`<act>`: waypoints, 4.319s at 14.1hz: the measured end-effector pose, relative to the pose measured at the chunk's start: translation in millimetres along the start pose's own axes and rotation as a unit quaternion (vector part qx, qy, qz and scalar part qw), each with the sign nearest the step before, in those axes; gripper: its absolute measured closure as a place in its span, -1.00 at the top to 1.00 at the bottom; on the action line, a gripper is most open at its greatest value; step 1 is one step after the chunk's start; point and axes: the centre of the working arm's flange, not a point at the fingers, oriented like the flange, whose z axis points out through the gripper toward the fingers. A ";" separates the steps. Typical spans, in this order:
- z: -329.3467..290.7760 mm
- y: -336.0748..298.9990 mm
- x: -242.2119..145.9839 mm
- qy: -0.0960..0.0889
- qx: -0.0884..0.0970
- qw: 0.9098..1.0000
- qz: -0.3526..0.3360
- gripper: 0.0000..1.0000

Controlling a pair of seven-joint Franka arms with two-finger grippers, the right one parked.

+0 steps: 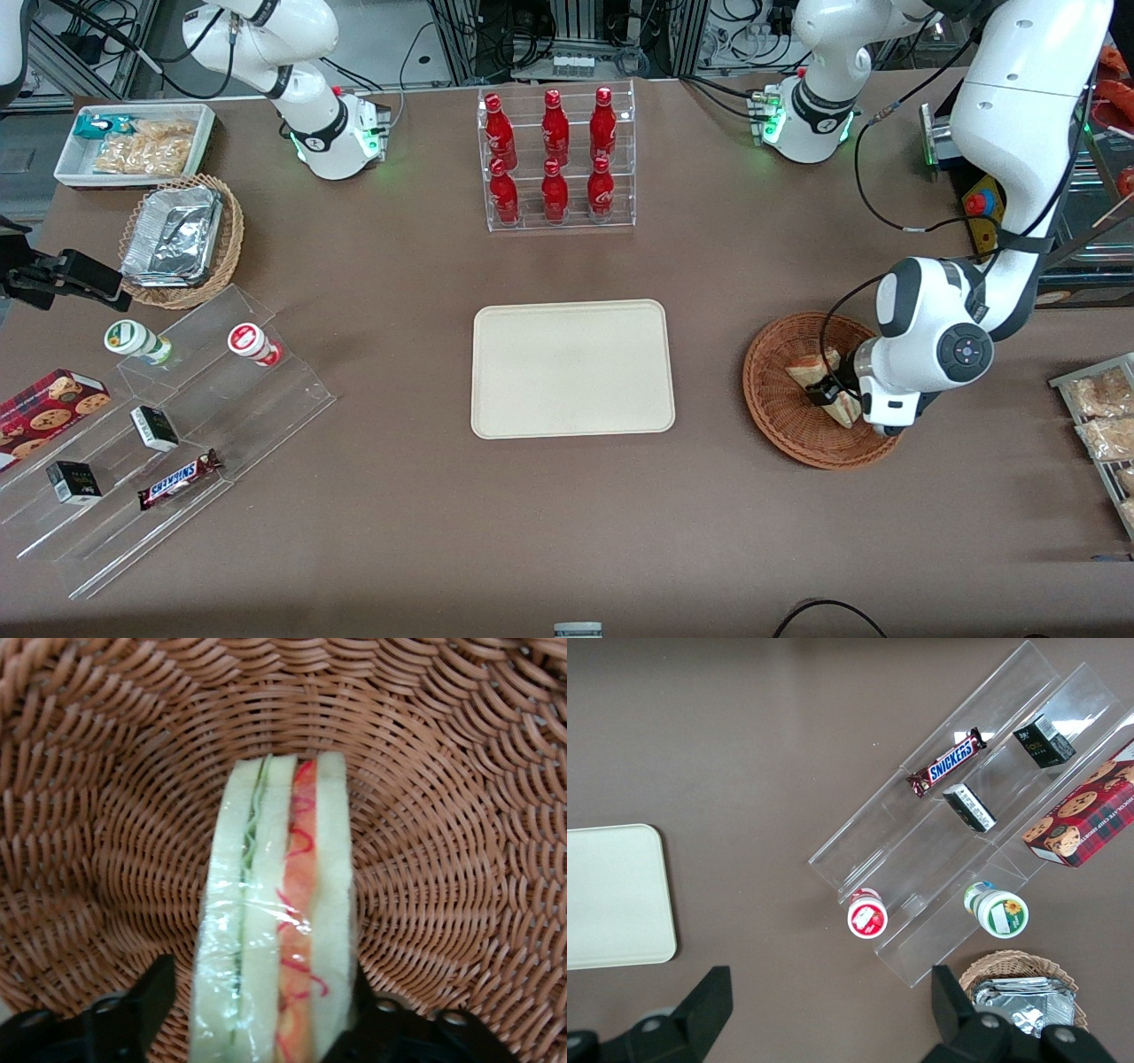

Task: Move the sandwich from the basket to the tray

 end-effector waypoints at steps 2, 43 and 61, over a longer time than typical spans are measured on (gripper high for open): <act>-8.7 7.3 -1.2 0.006 -0.006 1.000 0.005 0.02; -263.4 103.6 -140.1 0.040 0.038 0.954 0.296 1.00; -373.8 -40.4 -121.7 0.011 0.059 0.959 0.276 1.00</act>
